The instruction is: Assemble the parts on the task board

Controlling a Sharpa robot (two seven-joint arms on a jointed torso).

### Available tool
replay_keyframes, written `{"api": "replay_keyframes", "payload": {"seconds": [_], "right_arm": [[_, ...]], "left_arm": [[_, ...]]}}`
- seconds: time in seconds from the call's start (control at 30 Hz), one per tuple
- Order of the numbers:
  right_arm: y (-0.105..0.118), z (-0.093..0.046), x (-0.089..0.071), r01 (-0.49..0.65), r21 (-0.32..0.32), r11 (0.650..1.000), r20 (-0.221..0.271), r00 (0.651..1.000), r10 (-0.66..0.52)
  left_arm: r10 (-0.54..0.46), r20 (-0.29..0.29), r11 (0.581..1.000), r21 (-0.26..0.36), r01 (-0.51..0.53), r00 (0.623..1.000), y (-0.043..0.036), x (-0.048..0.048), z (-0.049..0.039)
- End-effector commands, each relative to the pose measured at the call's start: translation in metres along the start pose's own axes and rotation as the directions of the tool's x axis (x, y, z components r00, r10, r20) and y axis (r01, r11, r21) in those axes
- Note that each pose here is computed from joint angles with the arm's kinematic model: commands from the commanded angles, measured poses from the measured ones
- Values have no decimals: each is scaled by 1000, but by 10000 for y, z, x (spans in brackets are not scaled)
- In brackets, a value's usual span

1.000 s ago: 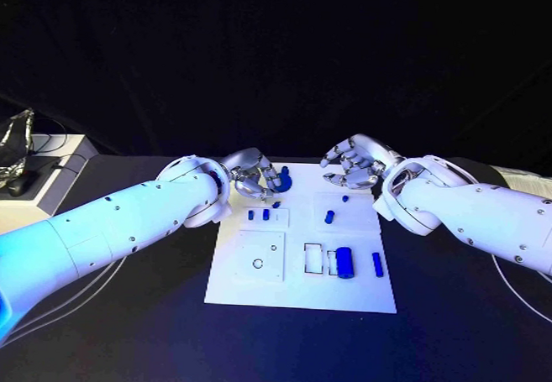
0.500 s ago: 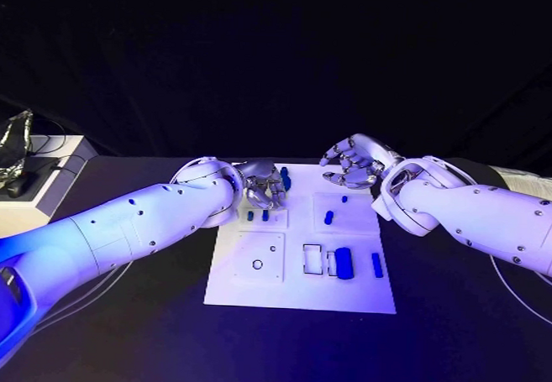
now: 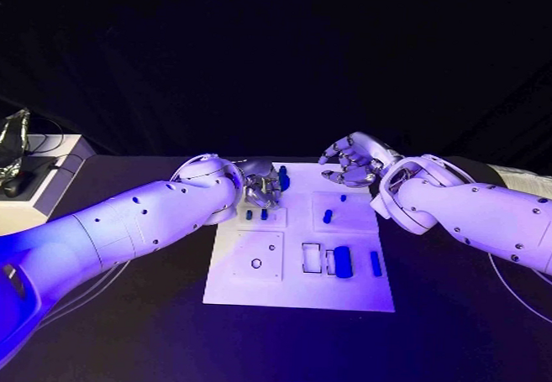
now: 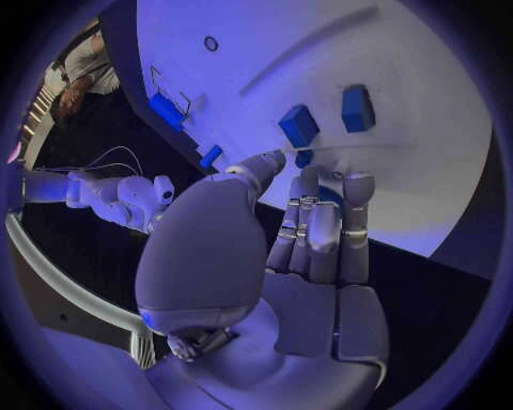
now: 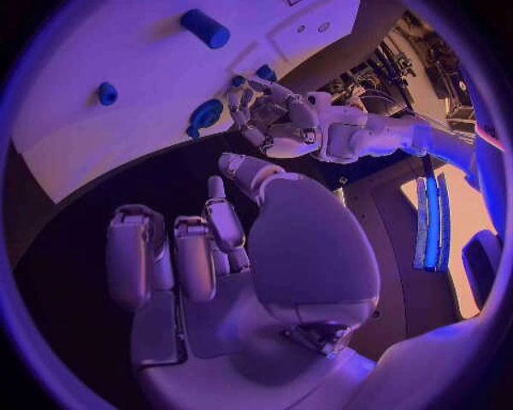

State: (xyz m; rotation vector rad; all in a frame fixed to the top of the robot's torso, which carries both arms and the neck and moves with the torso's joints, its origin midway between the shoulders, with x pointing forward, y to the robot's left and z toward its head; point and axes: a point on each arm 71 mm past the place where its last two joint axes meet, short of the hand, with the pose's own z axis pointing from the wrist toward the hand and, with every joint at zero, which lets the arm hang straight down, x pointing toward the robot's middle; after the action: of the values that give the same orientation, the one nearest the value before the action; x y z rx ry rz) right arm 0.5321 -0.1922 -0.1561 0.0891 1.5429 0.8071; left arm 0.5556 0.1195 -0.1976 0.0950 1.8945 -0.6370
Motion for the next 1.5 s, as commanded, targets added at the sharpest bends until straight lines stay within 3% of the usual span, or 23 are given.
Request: {"api": "replay_keyframes", "payload": {"seconds": [0.03,0.53,1.2,1.5], "right_arm": [[11,-1,3,8,-7,1000,1,1000,-8],[16,-1,7,5,-8,1000,-1,1000,-5],[19,-7,6,3,-9,1000,-1,1000,-3],[19,-8,5,3,-9,1000,0,1000,-3]], "left_arm": [[18,9,999,-40,-17,1000,8,-16,6],[10,9,997,-72,-10,1000,-1,-10,51],[25,-68,993,-111,-33,997,2,75,75],[28,-42,995,-95,-32,999,-6,60,77]]}}
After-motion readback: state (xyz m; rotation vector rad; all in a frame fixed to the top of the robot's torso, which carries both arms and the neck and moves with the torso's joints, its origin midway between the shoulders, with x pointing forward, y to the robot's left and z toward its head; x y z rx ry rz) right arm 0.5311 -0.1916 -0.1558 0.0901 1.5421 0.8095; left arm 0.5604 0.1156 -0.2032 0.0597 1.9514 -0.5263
